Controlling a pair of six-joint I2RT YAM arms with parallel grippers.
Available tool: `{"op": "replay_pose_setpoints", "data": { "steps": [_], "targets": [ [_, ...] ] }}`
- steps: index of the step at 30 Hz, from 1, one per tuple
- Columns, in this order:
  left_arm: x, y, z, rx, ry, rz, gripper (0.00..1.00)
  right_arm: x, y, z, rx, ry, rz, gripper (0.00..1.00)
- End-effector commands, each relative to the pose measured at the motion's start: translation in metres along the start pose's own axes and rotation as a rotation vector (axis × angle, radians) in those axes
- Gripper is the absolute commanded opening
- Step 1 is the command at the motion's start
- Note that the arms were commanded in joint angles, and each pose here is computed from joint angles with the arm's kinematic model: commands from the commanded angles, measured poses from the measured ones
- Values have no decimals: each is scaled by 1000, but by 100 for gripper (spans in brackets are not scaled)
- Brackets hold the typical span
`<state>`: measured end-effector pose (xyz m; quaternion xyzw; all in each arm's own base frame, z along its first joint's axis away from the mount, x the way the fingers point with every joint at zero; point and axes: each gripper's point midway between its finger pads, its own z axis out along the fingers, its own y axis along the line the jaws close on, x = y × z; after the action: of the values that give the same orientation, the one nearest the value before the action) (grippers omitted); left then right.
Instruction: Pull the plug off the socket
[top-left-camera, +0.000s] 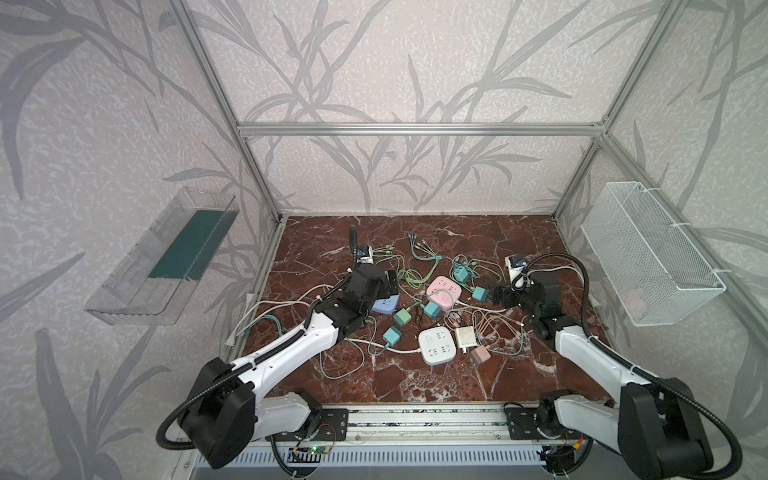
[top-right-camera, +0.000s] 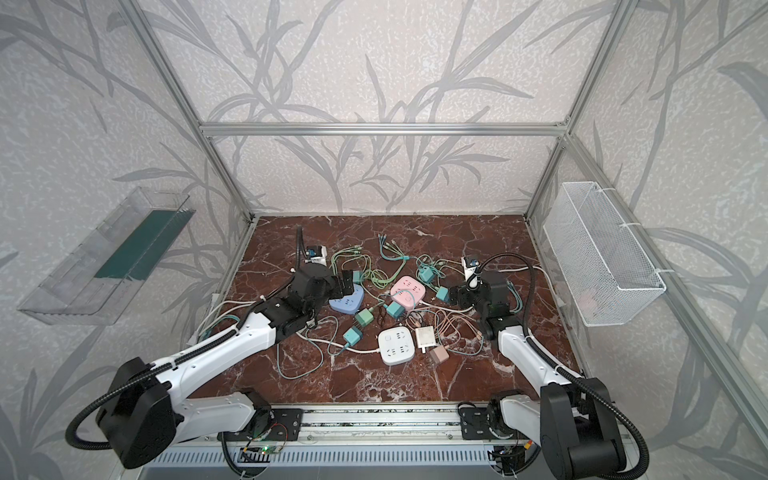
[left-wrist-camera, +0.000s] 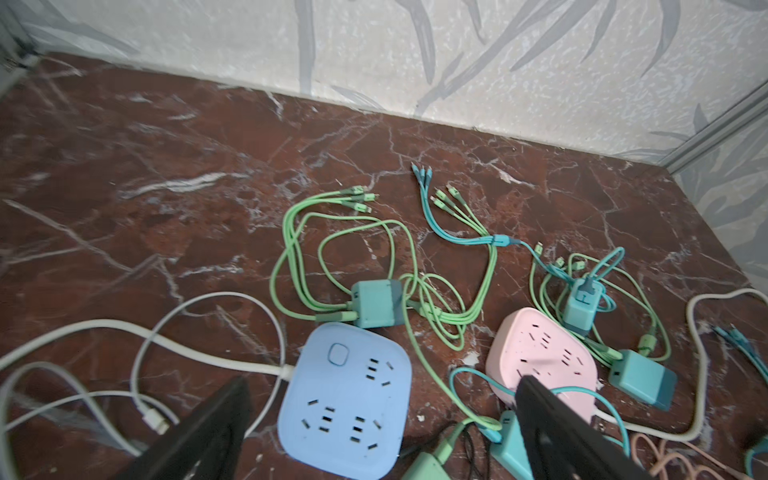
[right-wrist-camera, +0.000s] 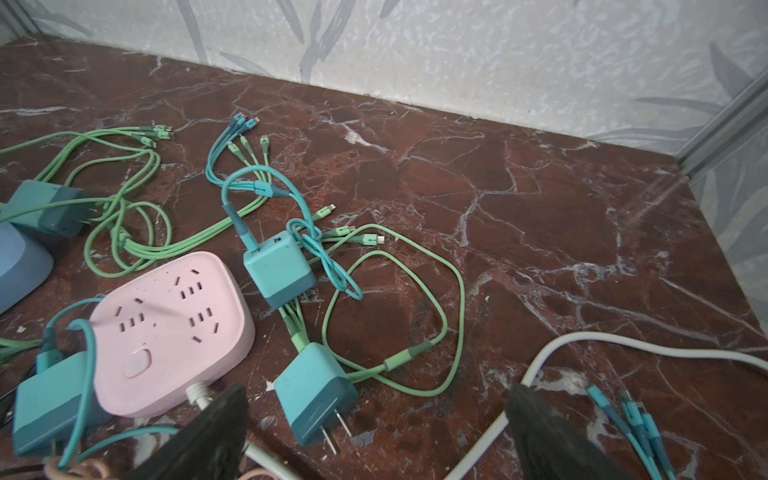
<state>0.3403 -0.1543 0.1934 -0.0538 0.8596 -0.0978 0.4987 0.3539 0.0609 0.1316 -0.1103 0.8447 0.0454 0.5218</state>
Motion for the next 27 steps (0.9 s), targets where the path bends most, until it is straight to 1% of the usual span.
{"op": "replay_pose_setpoints", "data": {
  "steps": [1,4,10,11,13,16,20,22,25,27],
  "targets": [
    [1,39,-19,-143,-27,65,100,-15,-21,-2,120,-121,16,97],
    [2,62,-33,-205,-52,95,99,-5,-25,2,144,-133,23,97],
    [0,98,-55,-318,-84,149,99,-5,-33,9,188,-204,-27,97],
    [-1,104,-58,-340,-92,161,100,-4,-36,11,199,-210,-13,98],
    [-4,114,-62,-378,-107,189,99,1,-38,17,192,-205,6,98],
    [-9,127,-67,-429,-127,241,99,5,-32,27,151,-224,4,98],
    [-16,146,-63,-494,-151,304,100,20,-32,41,149,-207,3,98],
    [-19,155,-57,-520,-182,309,100,19,-31,40,146,-200,5,98],
    [-20,166,-39,-509,-218,310,100,19,-34,43,161,-189,12,100],
    [-19,176,-24,-503,-217,280,99,19,-36,47,169,-165,15,100]
  ]
}}
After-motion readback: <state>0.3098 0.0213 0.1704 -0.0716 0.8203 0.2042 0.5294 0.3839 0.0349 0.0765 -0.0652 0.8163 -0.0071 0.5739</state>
